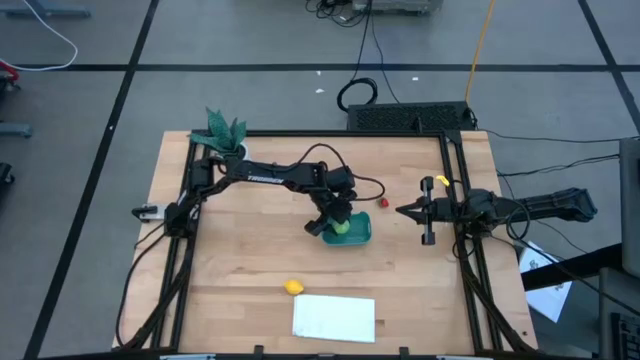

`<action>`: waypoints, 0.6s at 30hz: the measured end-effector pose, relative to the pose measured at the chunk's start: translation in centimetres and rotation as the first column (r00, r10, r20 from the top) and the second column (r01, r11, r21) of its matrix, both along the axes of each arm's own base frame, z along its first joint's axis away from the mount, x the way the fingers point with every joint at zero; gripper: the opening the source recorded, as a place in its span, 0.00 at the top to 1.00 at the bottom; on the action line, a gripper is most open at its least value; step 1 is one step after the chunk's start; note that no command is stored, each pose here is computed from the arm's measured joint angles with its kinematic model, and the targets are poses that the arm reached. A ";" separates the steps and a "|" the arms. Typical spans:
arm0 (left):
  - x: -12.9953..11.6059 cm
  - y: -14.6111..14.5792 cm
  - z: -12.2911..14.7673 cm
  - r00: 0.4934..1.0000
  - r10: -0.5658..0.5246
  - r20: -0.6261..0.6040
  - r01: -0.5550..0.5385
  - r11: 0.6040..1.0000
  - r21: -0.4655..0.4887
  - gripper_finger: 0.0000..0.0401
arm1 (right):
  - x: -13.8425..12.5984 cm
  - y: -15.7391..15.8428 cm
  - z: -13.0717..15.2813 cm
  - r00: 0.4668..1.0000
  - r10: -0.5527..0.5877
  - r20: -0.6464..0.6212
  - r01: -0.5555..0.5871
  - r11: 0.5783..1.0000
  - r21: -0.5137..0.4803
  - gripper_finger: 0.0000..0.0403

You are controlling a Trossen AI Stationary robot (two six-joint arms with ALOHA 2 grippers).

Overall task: Pick and placing Produce into tupperware
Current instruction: Put the green cabbage into the blue bin

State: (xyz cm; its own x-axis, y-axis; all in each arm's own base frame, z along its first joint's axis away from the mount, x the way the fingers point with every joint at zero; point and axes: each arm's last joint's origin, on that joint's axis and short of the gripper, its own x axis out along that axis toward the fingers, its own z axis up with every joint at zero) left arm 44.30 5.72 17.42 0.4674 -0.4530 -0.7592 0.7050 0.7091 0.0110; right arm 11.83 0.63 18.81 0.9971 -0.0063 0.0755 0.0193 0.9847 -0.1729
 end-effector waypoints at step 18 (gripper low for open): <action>-0.2 0.2 0.0 0.992 0.088 -0.086 -0.097 0.989 -0.109 0.40 | 0.0 0.0 0.1 1.000 -0.001 0.013 0.001 1.000 -0.014 1.00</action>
